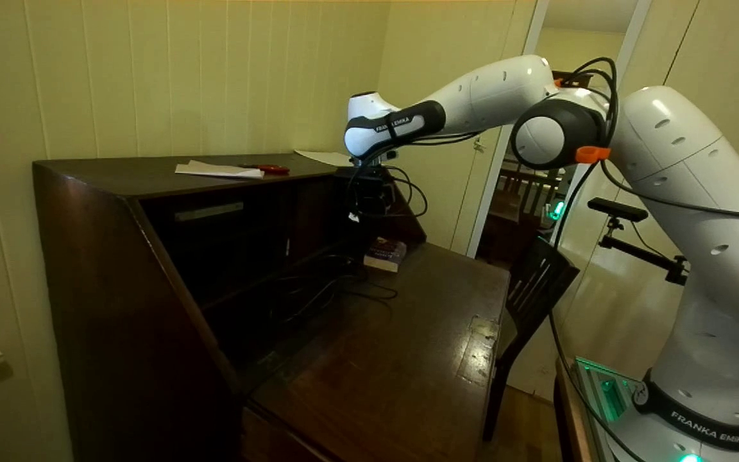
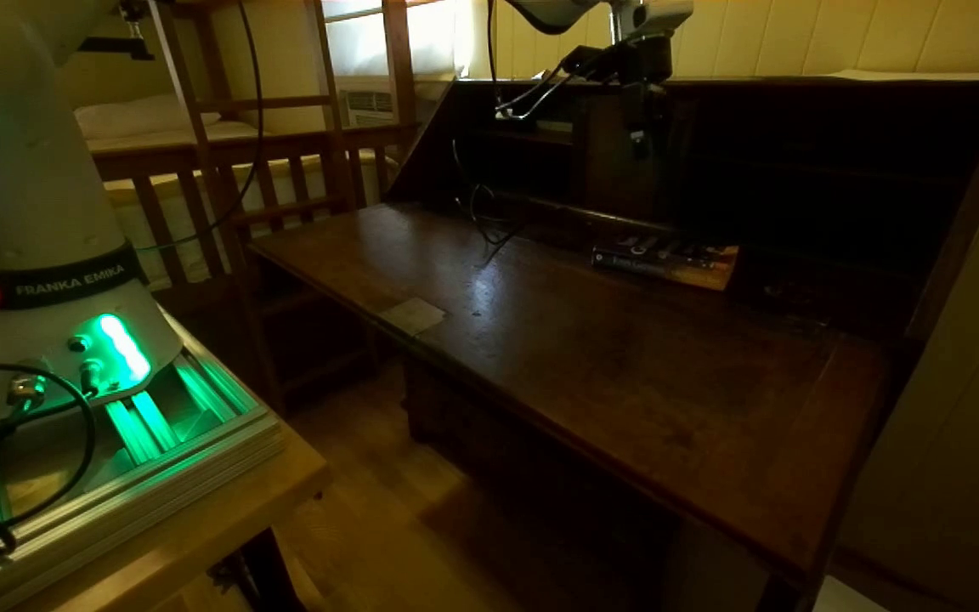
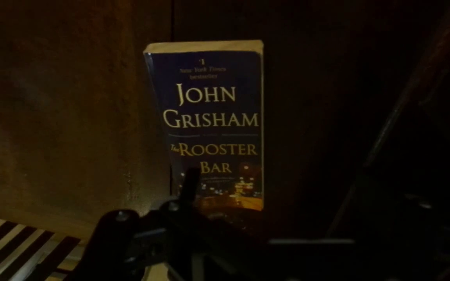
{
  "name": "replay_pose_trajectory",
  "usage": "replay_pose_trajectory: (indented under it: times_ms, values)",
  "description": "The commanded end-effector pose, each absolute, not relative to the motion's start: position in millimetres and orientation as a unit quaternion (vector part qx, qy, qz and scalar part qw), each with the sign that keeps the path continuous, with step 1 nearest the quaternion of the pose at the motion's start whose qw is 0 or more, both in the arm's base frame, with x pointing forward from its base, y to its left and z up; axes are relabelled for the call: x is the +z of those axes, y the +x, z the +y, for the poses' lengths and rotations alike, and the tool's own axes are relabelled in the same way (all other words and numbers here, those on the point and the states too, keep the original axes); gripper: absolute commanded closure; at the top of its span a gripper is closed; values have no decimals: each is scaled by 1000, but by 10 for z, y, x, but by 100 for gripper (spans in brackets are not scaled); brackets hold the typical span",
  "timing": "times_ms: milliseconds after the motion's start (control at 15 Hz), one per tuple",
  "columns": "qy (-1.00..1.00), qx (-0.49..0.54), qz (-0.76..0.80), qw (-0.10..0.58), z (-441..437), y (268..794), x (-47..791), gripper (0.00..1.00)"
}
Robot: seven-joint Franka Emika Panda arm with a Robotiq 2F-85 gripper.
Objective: Move the blue book to the right.
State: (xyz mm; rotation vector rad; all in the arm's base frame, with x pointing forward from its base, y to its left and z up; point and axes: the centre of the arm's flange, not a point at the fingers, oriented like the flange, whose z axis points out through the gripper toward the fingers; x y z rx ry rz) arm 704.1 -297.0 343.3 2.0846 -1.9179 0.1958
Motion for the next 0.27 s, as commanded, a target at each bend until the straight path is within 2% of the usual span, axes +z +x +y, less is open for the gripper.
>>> replay_pose_trajectory:
  times_ms: [0,200]
  values:
    - [723,62,-671,154,-2975,7003,3517,0]
    - [722,62,-672,153,-2979,6988,3582,0]
